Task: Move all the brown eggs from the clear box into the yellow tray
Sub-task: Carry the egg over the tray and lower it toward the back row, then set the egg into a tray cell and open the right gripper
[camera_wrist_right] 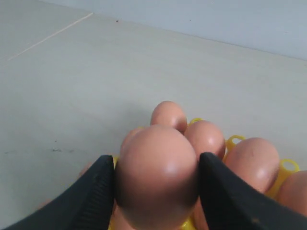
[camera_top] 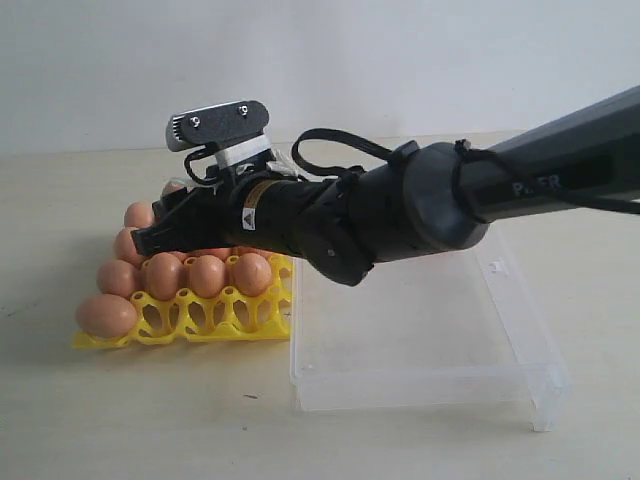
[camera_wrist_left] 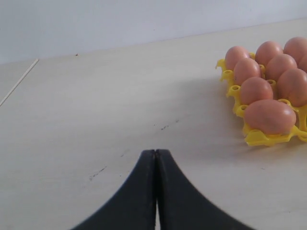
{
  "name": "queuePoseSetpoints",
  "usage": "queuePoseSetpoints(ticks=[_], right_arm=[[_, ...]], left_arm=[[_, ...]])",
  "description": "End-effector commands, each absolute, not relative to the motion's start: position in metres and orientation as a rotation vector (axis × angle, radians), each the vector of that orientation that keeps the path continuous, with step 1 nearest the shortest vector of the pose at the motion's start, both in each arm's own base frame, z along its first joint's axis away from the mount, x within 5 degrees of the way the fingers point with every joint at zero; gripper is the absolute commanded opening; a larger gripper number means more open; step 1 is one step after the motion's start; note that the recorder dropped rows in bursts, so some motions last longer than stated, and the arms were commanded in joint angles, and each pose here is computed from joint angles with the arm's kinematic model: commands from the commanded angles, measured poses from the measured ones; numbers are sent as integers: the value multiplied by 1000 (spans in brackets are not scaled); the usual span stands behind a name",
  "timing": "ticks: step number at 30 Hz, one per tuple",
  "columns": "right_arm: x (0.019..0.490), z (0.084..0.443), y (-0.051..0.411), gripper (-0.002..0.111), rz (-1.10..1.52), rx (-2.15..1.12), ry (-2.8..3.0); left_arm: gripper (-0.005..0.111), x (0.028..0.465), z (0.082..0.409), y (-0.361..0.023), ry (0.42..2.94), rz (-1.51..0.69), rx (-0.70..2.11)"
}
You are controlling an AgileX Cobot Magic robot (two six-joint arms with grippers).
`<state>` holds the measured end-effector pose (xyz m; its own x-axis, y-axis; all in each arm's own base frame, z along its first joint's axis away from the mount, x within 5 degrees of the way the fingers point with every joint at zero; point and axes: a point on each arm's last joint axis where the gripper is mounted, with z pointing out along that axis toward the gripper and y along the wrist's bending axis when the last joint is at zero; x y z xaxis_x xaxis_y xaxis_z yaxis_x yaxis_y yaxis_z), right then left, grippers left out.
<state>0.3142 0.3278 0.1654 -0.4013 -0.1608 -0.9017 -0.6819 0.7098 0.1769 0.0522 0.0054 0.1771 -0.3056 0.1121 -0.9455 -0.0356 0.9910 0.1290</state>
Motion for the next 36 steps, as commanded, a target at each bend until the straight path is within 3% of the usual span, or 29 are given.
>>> queuePoseSetpoints(ticks=[1, 8, 17, 36], right_arm=[[311, 164, 338, 0, 720, -653, 1863], [297, 156, 345, 0, 758, -724, 1756], [276, 129, 334, 0, 623, -930, 1732], [263, 128, 343, 0, 599, -1029, 1686]], left_arm=[[0, 52, 179, 5, 1863, 136, 55], [0, 52, 179, 5, 1863, 136, 55], [0, 52, 179, 5, 1863, 136, 55], [0, 52, 179, 5, 1863, 136, 55]])
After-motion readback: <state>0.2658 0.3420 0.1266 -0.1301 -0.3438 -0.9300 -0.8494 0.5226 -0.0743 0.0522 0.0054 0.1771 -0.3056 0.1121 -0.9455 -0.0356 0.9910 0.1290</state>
